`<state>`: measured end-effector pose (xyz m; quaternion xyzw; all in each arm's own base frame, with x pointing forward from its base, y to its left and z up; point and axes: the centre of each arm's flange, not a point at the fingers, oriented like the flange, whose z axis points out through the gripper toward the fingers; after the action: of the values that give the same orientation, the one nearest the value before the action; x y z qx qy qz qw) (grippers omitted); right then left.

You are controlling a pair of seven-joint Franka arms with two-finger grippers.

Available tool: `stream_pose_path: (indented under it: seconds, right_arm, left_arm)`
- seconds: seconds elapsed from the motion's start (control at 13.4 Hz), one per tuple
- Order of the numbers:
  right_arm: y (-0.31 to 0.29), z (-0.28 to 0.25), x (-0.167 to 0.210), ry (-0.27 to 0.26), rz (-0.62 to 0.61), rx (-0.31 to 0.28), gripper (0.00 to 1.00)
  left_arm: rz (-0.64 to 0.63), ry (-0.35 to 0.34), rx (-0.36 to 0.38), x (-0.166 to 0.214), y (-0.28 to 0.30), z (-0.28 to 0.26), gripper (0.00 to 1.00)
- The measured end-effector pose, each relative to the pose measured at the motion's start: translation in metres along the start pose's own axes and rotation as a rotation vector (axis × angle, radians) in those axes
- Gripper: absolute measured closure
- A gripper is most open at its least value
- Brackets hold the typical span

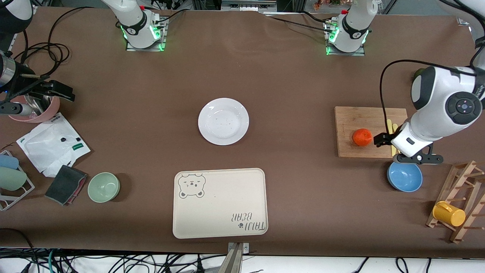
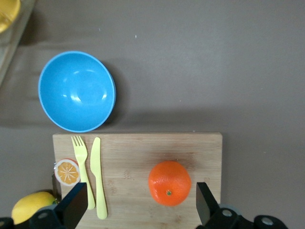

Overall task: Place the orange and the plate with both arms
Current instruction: 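Lower the left gripper onto the orange on the cutting board and grasp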

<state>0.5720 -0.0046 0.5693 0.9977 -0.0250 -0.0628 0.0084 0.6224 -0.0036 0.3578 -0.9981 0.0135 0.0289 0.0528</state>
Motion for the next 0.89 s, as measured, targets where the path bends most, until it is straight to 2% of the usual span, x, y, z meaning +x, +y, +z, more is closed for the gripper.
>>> stream_pose_path:
  seconds: [0.37, 0.6, 0.89]
  right_arm:
    - [0.000, 0.000, 0.000, 0.000, 0.000, 0.000, 0.00]
    - [0.000, 0.000, 0.000, 0.000, 0.000, 0.000, 0.00]
    - [0.000, 0.000, 0.000, 0.000, 0.000, 0.000, 0.00]
  left_arm:
    - [0.001, 0.099, -0.049, -0.045, 0.005, 0.101, 0.00]
    - [-0.066, 0.082, -0.066, -0.071, 0.010, 0.131, 0.00]
    - [-0.091, 0.076, -0.080, -0.079, 0.029, 0.139, 0.00]
